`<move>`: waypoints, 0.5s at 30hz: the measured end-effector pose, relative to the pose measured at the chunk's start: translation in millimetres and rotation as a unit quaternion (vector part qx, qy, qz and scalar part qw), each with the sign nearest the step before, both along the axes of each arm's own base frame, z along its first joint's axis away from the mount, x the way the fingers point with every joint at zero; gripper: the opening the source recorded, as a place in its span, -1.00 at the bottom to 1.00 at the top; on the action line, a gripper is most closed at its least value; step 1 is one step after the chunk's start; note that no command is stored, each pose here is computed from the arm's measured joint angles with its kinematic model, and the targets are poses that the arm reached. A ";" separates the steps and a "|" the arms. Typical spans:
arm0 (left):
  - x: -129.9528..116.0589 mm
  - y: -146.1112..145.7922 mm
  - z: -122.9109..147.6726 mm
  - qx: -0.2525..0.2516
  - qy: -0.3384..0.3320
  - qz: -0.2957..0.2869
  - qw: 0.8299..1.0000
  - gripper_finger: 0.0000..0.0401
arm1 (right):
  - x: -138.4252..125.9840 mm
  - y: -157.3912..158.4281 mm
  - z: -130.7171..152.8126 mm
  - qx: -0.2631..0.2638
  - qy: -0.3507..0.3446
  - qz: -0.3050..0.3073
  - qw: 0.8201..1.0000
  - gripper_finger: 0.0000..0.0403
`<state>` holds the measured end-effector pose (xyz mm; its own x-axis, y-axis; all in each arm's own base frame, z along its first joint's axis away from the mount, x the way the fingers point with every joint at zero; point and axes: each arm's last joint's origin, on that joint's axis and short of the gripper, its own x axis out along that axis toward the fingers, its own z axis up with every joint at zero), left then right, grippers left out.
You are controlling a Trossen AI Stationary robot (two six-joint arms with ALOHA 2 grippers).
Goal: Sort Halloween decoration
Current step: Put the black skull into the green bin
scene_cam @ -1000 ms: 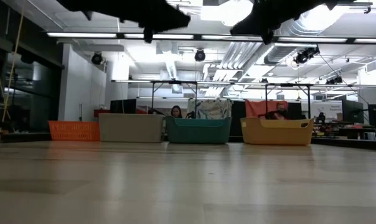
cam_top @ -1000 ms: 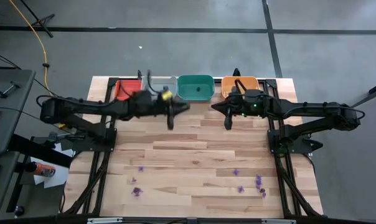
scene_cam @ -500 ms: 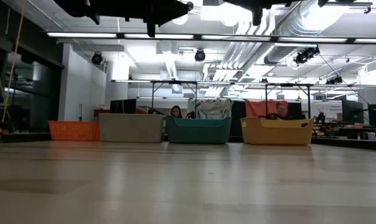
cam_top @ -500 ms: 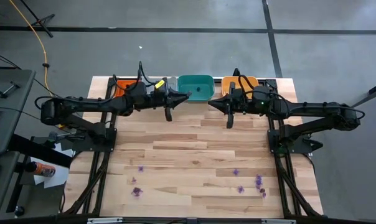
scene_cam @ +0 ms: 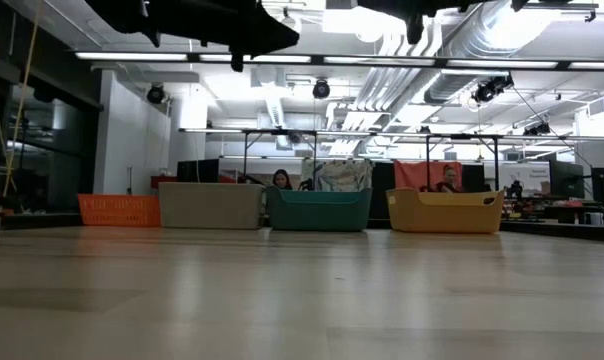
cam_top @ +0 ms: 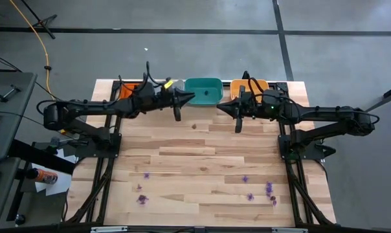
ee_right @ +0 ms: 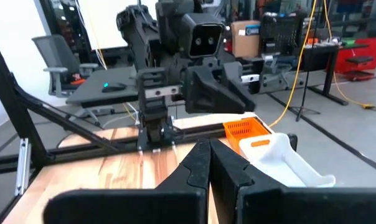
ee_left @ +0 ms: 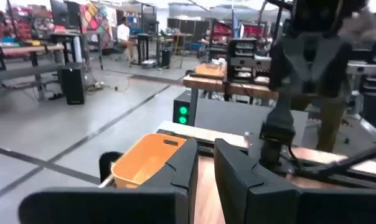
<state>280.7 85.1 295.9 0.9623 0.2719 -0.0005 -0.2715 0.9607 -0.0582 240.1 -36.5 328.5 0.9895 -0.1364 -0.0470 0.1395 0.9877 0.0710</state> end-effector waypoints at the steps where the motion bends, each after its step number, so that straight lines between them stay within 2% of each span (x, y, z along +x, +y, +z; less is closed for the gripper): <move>1: 0.2 -0.2 -1.7 -0.002 0.008 -0.001 1.000 -0.81 | -0.1 0.0 -1.0 0.001 0.005 0.000 1.000 -1.00; 7: 0.3 -1.0 -6.5 -0.009 0.032 -0.004 0.999 -0.80 | -0.3 -0.2 -4.3 0.003 0.022 -0.004 1.000 -1.00; 15: -0.4 -1.3 -5.3 -0.005 0.030 -0.004 1.000 -0.80 | -0.6 -1.7 -4.7 -0.010 0.026 -0.015 0.999 -1.00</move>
